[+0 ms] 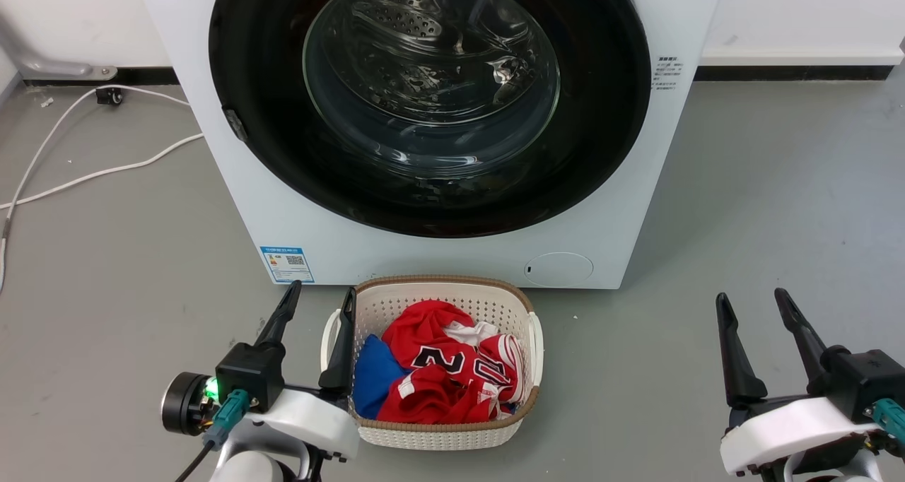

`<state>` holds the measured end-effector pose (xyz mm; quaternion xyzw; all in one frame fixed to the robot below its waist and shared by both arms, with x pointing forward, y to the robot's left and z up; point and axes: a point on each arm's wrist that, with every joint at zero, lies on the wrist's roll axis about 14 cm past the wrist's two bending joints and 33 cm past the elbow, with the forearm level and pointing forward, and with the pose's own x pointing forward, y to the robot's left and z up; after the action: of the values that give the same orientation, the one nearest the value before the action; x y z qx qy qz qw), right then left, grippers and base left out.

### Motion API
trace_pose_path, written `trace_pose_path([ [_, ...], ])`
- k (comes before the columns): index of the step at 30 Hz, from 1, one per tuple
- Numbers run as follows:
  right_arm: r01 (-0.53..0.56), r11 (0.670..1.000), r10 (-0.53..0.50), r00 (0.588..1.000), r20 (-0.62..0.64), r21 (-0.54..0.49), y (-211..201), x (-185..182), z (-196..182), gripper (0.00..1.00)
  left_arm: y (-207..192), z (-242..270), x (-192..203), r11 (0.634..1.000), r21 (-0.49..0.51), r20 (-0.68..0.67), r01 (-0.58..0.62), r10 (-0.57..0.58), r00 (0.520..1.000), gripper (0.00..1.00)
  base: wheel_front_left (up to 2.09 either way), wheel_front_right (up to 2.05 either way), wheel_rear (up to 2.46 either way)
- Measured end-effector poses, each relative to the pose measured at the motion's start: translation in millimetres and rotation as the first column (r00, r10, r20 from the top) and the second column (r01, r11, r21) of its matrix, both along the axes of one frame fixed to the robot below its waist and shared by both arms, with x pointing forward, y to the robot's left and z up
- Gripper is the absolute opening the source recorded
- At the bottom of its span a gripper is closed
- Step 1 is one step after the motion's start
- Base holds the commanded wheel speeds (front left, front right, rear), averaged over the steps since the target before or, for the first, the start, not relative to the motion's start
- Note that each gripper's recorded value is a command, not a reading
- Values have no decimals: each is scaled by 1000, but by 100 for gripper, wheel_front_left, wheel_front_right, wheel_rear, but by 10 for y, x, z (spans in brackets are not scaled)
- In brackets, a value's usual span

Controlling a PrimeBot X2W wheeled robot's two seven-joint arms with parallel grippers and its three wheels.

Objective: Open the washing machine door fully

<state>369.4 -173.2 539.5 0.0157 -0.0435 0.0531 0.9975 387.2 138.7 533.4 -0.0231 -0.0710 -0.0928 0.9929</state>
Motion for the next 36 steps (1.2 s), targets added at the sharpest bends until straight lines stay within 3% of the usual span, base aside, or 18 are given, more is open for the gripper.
trace_pose_path([
  [7,2,1000,-2,1000,11,-15,12,1,8,100,-14,-26,-5,1000,22,1,5,-5,1000,100,0,0,0],
  [32,12,999,-11,1000,-9,35,-3,14,-59,100,16,-96,22,999,-47,-27,-8,7,1000,100,0,0,0],
  [33,13,999,-13,1000,-10,41,-8,14,-60,62,15,-99,23,999,-47,-28,-8,7,1000,100,0,0,0],
  [35,14,999,-14,1000,-11,50,-12,14,-62,7,16,-102,23,999,-48,-28,-9,8,1000,100,0,0,0],
  [36,15,998,-14,1000,-12,56,-14,14,-62,0,15,-102,24,999,-48,-28,-9,7,1000,100,0,0,0],
])
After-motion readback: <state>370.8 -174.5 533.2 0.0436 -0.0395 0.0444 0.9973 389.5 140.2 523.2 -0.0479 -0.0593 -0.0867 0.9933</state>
